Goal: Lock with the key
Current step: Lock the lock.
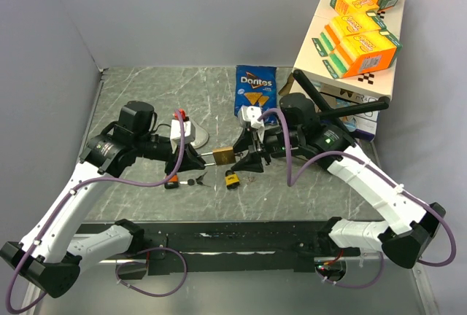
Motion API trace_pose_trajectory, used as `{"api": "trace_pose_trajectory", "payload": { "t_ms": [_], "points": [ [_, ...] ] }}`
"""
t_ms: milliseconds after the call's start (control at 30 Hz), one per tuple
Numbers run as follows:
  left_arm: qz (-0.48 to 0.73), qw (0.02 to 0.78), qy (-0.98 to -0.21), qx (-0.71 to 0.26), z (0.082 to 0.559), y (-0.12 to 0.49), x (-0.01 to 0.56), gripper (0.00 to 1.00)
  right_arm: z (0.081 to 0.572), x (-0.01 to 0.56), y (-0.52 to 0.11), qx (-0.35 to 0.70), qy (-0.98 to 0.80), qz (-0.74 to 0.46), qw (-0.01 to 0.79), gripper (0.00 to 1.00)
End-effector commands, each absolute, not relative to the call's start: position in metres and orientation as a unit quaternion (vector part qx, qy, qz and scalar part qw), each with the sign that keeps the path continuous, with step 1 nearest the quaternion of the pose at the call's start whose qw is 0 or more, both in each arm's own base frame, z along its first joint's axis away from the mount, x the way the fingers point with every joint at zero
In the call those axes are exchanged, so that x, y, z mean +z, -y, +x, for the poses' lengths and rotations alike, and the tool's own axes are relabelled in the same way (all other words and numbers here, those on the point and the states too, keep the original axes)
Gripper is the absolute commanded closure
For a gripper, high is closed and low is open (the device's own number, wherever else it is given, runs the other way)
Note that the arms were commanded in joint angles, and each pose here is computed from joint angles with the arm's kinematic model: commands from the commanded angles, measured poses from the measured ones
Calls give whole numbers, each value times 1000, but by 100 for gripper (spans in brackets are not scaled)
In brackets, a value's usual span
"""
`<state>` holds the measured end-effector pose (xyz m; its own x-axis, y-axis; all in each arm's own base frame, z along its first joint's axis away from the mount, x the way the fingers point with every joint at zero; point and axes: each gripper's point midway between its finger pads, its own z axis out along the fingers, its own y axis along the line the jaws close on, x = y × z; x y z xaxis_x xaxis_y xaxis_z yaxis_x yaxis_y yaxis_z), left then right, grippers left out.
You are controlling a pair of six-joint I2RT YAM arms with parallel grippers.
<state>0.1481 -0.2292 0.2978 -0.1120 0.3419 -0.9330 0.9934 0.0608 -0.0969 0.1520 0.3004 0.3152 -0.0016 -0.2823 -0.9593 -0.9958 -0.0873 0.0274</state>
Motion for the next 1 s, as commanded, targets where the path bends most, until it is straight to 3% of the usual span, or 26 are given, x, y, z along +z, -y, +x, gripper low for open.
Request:
{"api": "trace_pose_trajectory", "payload": {
  "t_ms": [0,167,267,600,733,967],
  "points": [
    [568,430,-547,-440,141,238,333,99,151,339,-307,454,-515,-596,418,42],
    [568,425,-548,-443,141,239,331,99,152,341,-309,456,-511,-599,415,54],
    [567,425,-550,-442,143,239,331,99,150,341,-310,457,-505,-605,412,56],
    [552,429,-549,-457,149,246,339,99,145,334,-316,455,-494,-624,400,82],
    [536,434,-550,-471,152,250,345,99,140,336,-321,473,-489,-622,389,100],
    [523,459,-541,-473,160,264,351,99,136,343,-330,508,-487,-606,371,100]
  ]
}}
